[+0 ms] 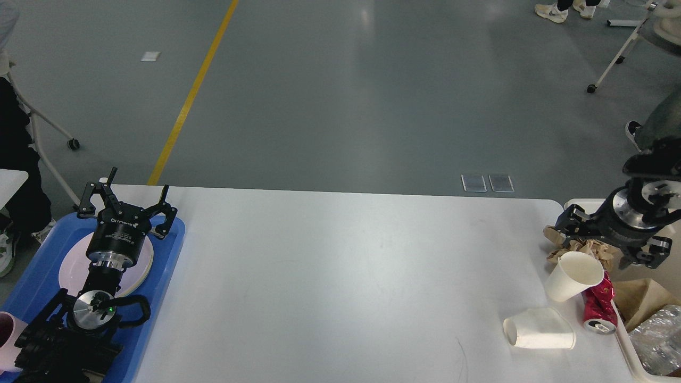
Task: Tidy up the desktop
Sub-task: 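Move the right gripper over the upright white paper cup, then grasp the upright white paper cup with the right gripper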
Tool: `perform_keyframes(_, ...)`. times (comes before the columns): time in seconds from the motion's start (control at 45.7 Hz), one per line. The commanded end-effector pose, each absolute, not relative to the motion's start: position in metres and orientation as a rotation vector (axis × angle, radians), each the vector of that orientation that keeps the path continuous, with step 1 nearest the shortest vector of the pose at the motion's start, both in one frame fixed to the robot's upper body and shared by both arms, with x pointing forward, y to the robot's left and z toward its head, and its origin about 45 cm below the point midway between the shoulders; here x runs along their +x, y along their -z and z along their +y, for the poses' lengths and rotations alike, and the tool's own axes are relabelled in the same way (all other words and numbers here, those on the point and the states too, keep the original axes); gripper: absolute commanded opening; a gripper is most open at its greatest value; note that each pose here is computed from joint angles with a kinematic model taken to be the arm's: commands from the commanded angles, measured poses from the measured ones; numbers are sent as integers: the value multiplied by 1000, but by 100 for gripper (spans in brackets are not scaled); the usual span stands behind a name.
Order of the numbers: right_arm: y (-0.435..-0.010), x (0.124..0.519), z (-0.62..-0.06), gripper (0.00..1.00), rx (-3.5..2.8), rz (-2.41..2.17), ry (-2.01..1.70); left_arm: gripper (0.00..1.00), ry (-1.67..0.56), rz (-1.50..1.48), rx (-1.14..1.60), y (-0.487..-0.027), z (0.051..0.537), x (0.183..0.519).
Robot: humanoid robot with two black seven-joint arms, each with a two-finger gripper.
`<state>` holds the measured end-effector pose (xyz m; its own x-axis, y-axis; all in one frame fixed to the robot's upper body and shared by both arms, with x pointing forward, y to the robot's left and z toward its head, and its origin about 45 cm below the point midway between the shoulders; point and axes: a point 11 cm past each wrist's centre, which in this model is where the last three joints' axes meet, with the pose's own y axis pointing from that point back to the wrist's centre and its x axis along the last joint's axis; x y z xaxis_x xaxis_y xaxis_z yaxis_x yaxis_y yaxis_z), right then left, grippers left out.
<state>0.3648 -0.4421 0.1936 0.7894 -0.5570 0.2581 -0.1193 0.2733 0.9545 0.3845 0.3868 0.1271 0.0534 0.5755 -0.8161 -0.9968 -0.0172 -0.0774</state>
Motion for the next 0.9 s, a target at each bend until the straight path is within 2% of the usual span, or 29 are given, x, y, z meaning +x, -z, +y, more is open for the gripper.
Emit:
perform_keyframes(0.0, -173, 359, -453, 100, 1253, -658, 337, 96, -1416, 682, -808, -128, 387, 385)
perform_keyframes(0.591, -127, 341, -457, 99, 1244, -721, 377, 96, -1415, 682, -807, -128, 386, 385)
perform_keyframes(0.744, -112, 337, -457, 88, 1264, -773, 411, 96, -1417, 683, -807, -127, 387, 384)
perform_keyframes(0.876, -107, 337, -454, 51, 1297, -840, 475, 96, -1417, 683, -806, -127, 387, 384)
